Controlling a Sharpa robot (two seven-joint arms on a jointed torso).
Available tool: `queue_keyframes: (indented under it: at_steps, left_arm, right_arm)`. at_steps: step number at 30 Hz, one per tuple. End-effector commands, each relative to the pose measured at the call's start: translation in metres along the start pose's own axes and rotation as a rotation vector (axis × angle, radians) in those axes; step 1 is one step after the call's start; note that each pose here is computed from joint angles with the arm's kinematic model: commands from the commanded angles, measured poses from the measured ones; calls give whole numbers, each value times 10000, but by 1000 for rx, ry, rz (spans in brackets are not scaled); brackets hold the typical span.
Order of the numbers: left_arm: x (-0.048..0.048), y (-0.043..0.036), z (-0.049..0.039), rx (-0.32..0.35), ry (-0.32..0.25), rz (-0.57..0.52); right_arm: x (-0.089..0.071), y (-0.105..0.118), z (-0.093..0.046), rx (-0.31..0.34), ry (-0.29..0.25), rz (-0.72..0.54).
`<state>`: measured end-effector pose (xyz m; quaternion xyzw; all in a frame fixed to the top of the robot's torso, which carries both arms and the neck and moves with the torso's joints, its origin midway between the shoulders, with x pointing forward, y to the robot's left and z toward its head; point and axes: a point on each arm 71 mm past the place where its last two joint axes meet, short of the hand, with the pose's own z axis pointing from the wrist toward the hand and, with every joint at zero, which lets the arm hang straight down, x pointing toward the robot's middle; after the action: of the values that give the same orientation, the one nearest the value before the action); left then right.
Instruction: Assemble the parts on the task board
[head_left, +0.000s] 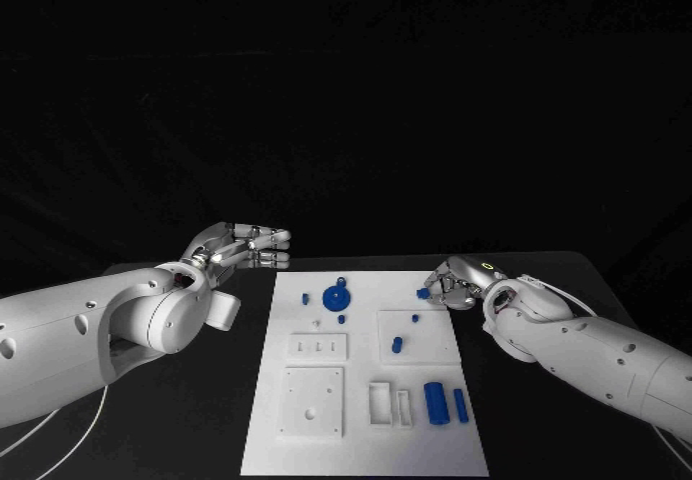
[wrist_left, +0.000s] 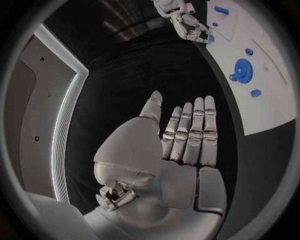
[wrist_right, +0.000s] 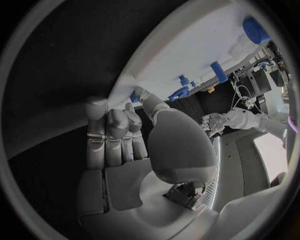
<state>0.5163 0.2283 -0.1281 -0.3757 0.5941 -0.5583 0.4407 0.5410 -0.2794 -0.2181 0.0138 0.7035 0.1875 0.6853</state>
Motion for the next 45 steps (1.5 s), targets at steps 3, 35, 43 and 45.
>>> queue_keyframes:
  at_steps: [3, 35, 43, 45]
  left_arm:
    - [22, -12, 3, 9, 19, 0]
    - [30, 20, 25, 0, 22, 6]
    - [33, 31, 30, -2, 22, 6]
    - [31, 32, 30, -3, 22, 6]
  right_arm:
    - [30, 15, 6, -7, 14, -6]
    - [30, 6, 13, 39, -40, -2]
    - [38, 20, 12, 42, -35, 3]
    - [37, 17, 10, 44, -34, 2]
